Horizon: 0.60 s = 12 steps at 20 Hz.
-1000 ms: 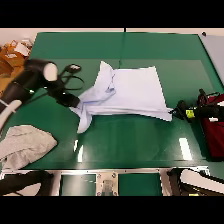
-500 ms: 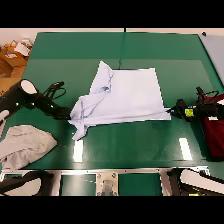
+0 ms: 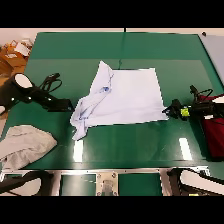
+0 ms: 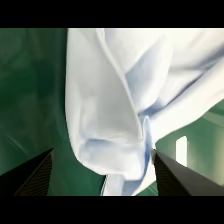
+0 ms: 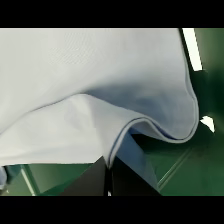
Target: Fold the shirts.
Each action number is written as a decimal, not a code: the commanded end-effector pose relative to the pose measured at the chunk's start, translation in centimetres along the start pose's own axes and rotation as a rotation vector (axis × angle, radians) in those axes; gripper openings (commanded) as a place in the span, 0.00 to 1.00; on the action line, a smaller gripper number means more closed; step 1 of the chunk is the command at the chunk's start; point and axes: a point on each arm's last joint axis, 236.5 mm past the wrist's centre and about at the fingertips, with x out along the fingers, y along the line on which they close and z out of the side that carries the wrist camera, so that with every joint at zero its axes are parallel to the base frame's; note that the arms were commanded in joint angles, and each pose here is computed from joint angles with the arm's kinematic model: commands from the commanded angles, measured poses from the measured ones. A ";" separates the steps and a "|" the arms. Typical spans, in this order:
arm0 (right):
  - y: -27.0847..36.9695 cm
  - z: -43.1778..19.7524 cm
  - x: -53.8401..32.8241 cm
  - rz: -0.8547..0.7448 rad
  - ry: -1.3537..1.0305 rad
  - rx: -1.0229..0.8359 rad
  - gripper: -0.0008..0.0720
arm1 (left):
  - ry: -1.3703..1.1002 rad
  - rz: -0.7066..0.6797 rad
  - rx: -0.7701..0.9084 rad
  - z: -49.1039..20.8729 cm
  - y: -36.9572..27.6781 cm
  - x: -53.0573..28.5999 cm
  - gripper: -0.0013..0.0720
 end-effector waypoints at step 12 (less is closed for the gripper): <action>0.2 0.5 -0.2 0.000 -0.015 -0.019 0.03 | 0.296 0.282 0.084 -4.1 3.1 5.0 0.05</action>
